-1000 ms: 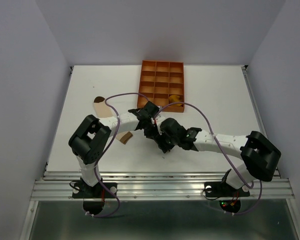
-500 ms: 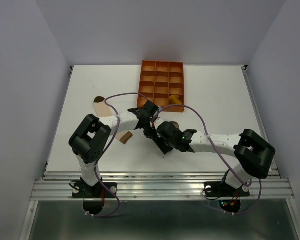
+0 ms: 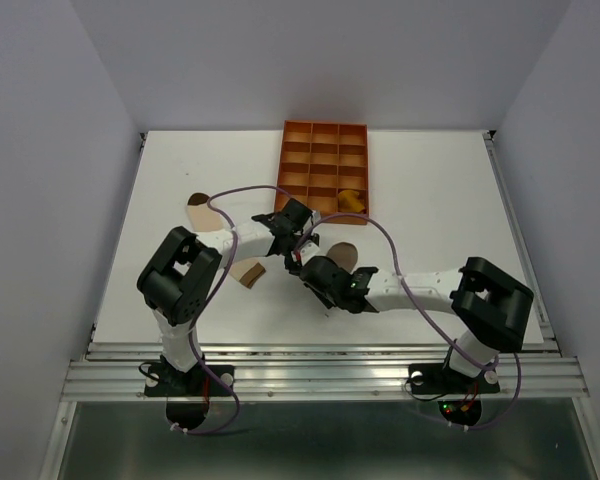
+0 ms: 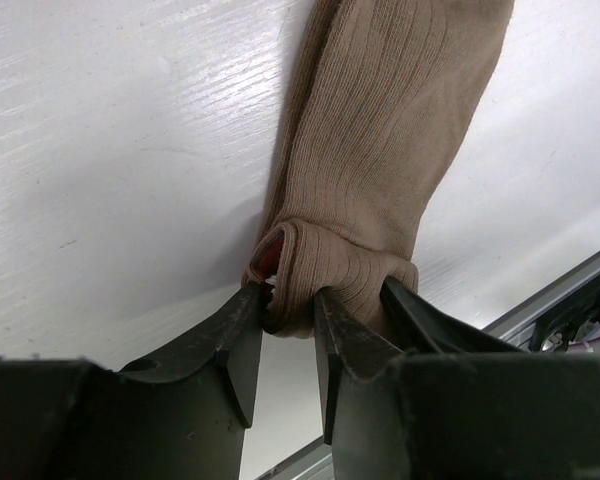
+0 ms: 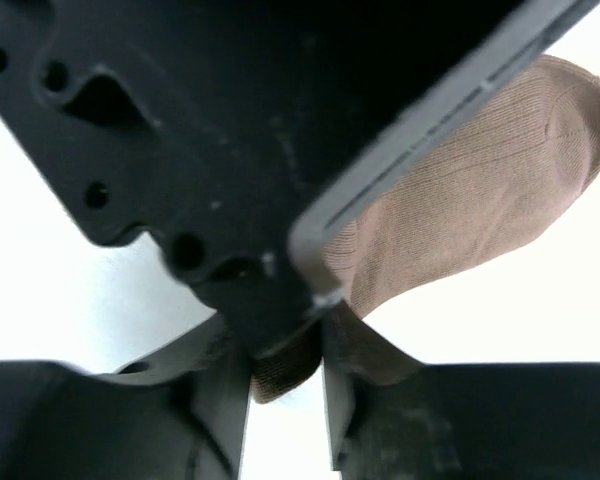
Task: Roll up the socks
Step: Roll the sock at the center of the board.
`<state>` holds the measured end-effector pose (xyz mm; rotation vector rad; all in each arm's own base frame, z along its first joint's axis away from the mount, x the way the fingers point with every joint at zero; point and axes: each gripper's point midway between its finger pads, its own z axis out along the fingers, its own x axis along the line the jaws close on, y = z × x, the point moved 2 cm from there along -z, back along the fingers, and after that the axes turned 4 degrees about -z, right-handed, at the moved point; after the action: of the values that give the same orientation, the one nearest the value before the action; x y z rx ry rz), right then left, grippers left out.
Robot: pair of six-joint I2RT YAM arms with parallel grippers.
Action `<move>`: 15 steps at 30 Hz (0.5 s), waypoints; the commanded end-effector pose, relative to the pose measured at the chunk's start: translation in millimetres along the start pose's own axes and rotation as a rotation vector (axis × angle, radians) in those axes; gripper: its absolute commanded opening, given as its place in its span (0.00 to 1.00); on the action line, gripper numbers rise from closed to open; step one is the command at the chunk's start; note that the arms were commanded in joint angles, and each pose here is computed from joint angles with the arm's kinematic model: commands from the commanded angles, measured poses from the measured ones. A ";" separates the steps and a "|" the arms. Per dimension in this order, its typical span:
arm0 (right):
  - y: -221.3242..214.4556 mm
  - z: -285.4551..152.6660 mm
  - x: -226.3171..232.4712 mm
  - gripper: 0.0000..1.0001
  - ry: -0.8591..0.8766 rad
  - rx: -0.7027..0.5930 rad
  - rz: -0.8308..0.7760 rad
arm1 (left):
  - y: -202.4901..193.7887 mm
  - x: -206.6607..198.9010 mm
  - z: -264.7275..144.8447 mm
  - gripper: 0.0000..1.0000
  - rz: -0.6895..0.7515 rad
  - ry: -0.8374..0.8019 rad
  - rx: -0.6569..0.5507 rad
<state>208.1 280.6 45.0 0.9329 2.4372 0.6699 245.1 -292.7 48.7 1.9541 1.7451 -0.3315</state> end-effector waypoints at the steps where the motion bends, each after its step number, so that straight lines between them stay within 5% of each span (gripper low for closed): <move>1: -37.6 6.5 10.7 0.23 0.008 0.150 -0.049 | 0.5 4.5 0.9 0.37 0.041 0.021 -0.013; 4: -29.5 -0.2 16.2 0.01 0.040 0.136 0.002 | 6.4 2.0 -6.2 0.41 0.035 0.020 -0.043; 15: -4.5 -27.0 45.4 0.01 0.308 0.156 0.177 | 47.4 12.4 -30.2 0.47 -0.055 0.037 -0.195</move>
<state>191.4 299.4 50.5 1.0726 2.5409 0.7297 254.7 -278.4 54.1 1.9197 1.7974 -0.2768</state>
